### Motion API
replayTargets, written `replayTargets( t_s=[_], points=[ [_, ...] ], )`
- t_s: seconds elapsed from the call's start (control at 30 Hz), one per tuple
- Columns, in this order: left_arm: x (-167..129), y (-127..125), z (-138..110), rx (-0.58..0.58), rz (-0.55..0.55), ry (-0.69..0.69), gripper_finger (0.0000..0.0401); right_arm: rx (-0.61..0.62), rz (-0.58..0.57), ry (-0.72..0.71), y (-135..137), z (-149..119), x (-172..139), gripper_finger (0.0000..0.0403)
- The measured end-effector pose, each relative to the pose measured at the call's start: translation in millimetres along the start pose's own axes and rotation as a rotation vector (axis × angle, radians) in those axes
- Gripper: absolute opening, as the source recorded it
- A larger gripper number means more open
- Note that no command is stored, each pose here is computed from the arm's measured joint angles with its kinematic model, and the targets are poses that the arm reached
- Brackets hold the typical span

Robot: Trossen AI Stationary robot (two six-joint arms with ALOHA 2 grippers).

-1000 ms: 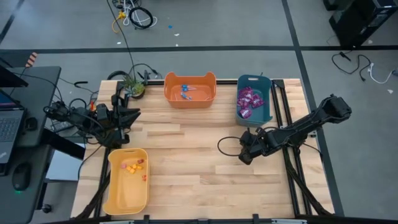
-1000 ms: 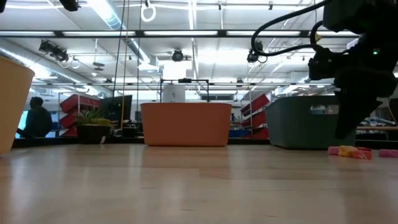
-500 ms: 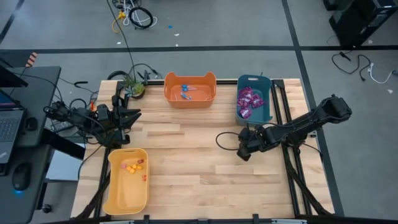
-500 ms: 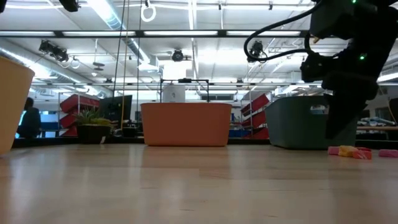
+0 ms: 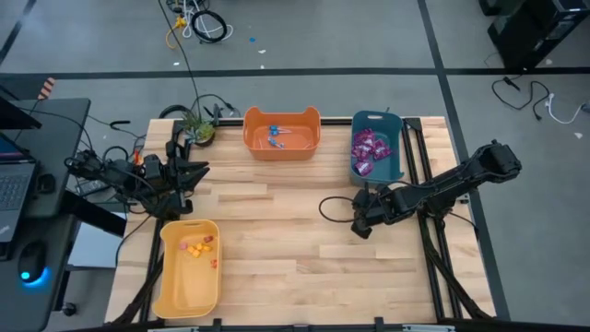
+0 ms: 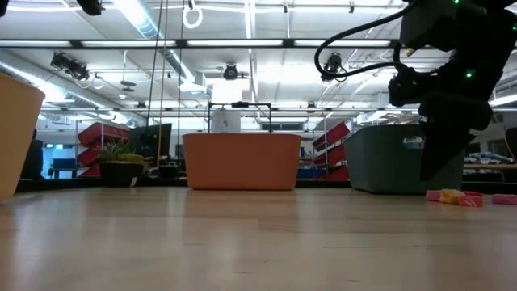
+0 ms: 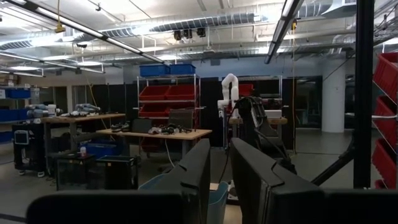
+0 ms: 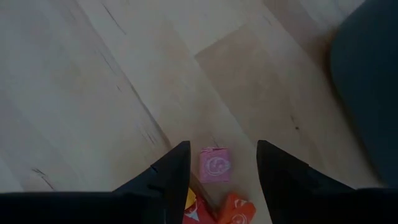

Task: Sort candy
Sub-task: Put the left pink candy into the yellow bin

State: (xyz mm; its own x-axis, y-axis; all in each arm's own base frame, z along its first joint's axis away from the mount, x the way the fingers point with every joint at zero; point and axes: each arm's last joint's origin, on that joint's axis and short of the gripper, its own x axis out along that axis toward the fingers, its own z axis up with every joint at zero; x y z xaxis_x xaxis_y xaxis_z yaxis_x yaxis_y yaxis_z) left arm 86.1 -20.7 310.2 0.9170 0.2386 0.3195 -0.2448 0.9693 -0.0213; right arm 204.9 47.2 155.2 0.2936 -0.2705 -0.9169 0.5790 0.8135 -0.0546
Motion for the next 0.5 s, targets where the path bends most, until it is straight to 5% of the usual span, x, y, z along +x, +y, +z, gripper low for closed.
replayTargets(
  t_s=[0.5],
  points=[
    [0.0, 0.0, 0.0, 0.0, 0.0, 0.0, 0.0067, 0.108, -0.012, 0.035, -7.8, -13.9, 12.8, 0.017]
  ],
)
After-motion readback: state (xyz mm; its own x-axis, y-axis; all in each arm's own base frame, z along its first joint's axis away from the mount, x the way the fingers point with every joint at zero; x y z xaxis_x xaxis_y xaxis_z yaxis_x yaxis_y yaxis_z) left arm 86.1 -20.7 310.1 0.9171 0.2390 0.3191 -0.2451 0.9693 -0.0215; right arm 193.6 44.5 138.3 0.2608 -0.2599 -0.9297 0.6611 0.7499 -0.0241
